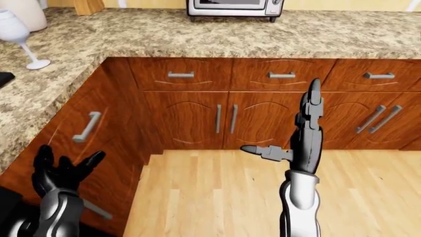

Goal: Close the right drawer.

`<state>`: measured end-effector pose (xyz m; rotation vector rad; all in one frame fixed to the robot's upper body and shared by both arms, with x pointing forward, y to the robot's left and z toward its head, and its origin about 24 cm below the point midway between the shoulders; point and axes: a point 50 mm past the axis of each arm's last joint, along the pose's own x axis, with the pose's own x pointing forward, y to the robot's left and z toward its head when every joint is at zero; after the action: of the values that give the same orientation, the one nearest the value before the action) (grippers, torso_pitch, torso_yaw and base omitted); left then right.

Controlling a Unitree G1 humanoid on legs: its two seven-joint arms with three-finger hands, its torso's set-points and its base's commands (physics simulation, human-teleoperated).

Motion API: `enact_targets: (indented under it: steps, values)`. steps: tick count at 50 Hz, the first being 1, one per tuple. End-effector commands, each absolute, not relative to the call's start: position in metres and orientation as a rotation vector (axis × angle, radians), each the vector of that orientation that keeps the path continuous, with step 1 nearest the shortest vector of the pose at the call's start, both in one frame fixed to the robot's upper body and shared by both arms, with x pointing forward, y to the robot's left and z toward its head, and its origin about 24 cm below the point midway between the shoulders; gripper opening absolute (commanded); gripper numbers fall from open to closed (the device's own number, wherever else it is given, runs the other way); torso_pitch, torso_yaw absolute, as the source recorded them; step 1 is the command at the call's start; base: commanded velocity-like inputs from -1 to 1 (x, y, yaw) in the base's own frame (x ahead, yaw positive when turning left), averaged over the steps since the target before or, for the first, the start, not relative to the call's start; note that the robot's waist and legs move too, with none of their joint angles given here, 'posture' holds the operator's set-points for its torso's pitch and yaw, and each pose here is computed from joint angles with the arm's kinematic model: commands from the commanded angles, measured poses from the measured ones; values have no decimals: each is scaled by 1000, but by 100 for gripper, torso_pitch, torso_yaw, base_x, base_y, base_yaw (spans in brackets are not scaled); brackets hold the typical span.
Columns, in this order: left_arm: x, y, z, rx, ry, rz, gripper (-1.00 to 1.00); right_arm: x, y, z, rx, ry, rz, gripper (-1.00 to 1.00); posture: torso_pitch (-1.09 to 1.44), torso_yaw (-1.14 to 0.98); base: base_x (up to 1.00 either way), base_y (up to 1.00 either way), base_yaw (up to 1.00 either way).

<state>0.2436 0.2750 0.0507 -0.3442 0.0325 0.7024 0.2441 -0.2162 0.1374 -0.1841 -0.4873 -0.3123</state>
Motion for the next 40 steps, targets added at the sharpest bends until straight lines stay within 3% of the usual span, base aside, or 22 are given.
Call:
enact_targets:
  steps: [1,40]
  values:
    - [238,297,81,-318,-151,793,100,241,-215,153,-193,-573,-310,100,0,0,0,0,0]
    - [222,339,85,-332,-191,934,100,242,-214,152,-196,-569,-307,100,0,0,0,0,0]
